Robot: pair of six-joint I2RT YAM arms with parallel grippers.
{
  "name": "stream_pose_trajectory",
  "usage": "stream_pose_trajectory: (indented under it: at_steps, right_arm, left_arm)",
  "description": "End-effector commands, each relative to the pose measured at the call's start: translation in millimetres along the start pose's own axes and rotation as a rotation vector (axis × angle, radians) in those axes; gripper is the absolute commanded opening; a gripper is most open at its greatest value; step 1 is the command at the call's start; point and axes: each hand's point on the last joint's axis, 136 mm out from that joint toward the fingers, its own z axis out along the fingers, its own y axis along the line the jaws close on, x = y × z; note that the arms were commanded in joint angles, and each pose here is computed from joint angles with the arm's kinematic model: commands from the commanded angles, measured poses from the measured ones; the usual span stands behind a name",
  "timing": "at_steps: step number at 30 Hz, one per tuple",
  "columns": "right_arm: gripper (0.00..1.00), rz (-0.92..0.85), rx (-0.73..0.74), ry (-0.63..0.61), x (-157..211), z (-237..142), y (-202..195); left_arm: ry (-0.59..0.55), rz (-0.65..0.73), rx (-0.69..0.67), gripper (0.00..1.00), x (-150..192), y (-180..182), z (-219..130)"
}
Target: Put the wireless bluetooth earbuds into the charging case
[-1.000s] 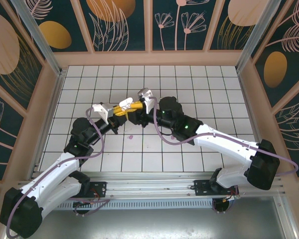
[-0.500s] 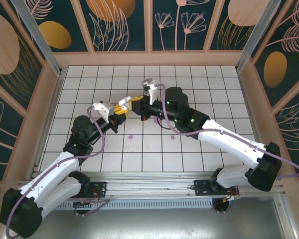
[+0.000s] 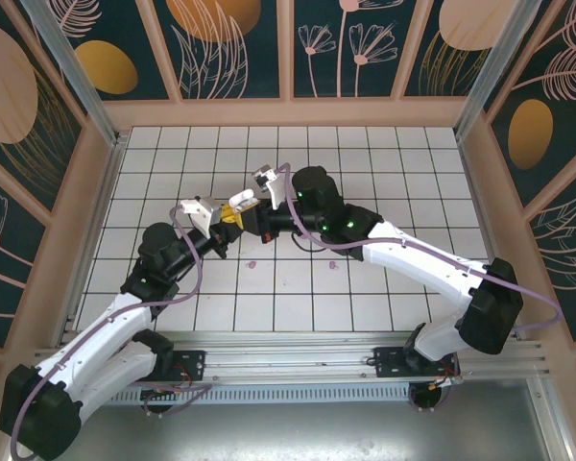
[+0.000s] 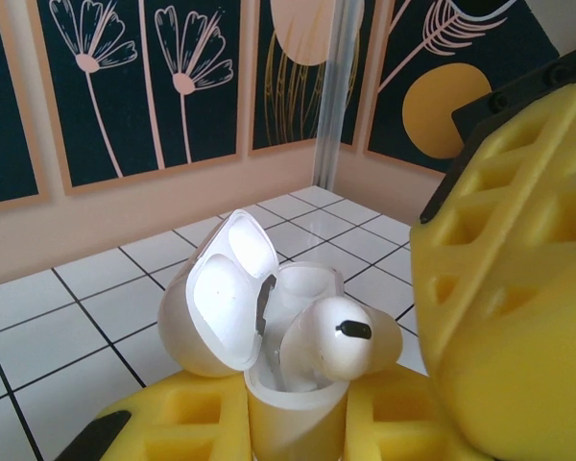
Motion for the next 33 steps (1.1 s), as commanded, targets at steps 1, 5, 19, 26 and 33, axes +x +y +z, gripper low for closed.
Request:
stream_pose_trajectory:
  at_steps: [1, 5, 19, 26, 33]
  right_arm:
    - [0.00, 0.000, 0.023, -0.007, -7.1, -0.7, -0.9]
    - [0.00, 0.012, 0.095, -0.017, -7.2, -2.6, -16.7]
    - [0.00, 0.014, 0.150, -0.036, -19.8, -3.3, -31.7]
    - [0.00, -0.014, 0.130, -0.005, -15.7, -1.9, -28.1]
    - [0.00, -0.071, 0.068, 0.029, -6.6, -7.7, -15.1]
  left_arm:
    - [-0.062, 0.038, 0.021, 0.00, -24.9, -5.8, -3.5]
    - [-0.065, 0.046, 0.046, 0.00, -23.7, -10.1, -4.1]
    - [-0.086, 0.051, 0.066, 0.00, -27.4, -14.4, -6.7]
    - [-0.088, 0.060, 0.060, 0.00, -28.2, -14.3, -8.0]
    - [-0.090, 0.071, 0.052, 0.00, -28.8, -12.6, -7.3]
